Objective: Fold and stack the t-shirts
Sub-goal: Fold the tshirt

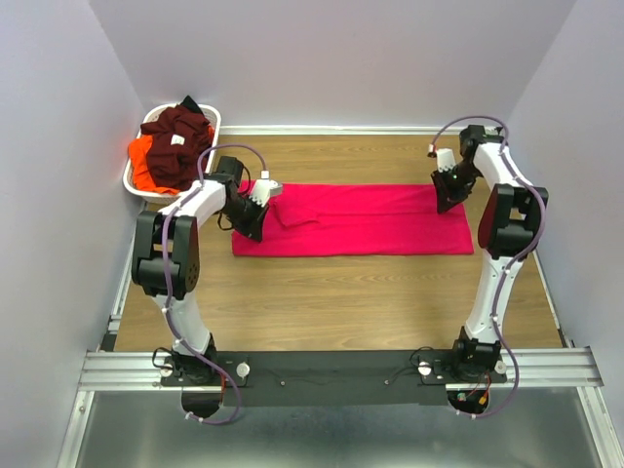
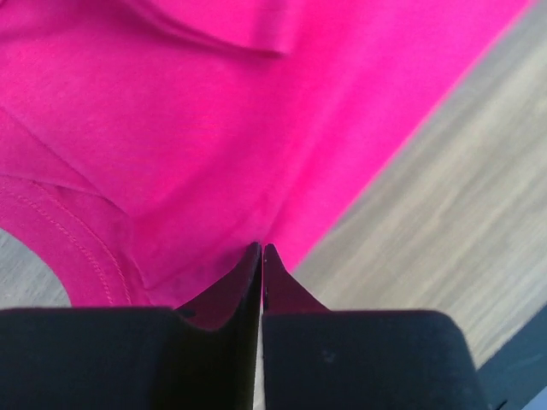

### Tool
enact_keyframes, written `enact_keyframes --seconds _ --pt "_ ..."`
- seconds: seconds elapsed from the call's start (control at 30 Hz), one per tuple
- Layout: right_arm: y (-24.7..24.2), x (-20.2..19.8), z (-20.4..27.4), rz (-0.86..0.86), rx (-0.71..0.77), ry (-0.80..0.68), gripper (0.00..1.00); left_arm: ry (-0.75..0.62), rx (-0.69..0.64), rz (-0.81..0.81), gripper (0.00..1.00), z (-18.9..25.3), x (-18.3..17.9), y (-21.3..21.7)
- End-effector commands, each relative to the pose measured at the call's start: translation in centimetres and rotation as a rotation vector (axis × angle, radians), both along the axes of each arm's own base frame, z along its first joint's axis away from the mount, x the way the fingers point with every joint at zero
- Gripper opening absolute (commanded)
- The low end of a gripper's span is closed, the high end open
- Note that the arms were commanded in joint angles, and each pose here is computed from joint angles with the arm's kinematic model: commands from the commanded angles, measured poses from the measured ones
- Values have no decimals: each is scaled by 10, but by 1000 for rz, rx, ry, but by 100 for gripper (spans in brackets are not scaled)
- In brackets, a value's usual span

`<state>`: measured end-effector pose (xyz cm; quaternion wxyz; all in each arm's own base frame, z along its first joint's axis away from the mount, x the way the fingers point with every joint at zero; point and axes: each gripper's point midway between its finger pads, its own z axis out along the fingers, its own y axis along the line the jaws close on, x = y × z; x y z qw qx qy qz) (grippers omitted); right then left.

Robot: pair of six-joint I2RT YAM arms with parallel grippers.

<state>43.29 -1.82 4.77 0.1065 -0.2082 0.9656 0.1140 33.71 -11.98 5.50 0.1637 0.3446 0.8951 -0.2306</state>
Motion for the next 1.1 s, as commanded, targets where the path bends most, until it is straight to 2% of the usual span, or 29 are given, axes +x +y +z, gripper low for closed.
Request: enact_keyframes --seconds 0.0,0.2,0.27,0.33,0.37,0.47,0.5,0.63,0.8,1.07 --pt "-14 -3 -22 -23 -77 26 30 -23 56 102 8 -11 23 10" --pt "-17 -35 -34 4 -114 81 29 -18 133 188 4 -33 56 29" --pt "-13 -50 -31 25 -110 92 29 -39 112 194 4 -28 69 33" --pt "-8 -54 -22 23 -88 80 29 -72 40 151 12 -10 72 21" --pt "-5 -55 -12 23 -73 57 30 -124 -50 101 22 16 74 6" --pt "2 -50 7 7 -38 12 32 -246 -85 55 35 61 78 -13" --pt "4 -47 16 -4 -29 -11 32 -279 -81 54 36 70 81 -16" --pt "6 -36 32 -24 -12 -43 32 -294 -55 76 36 76 88 -29" --pt "3 -30 31 -25 -30 -39 32 -232 -26 115 32 51 97 -34" --pt "0 -27 0 -18 -40 29 31 -115 29 136 29 18 63 -30"
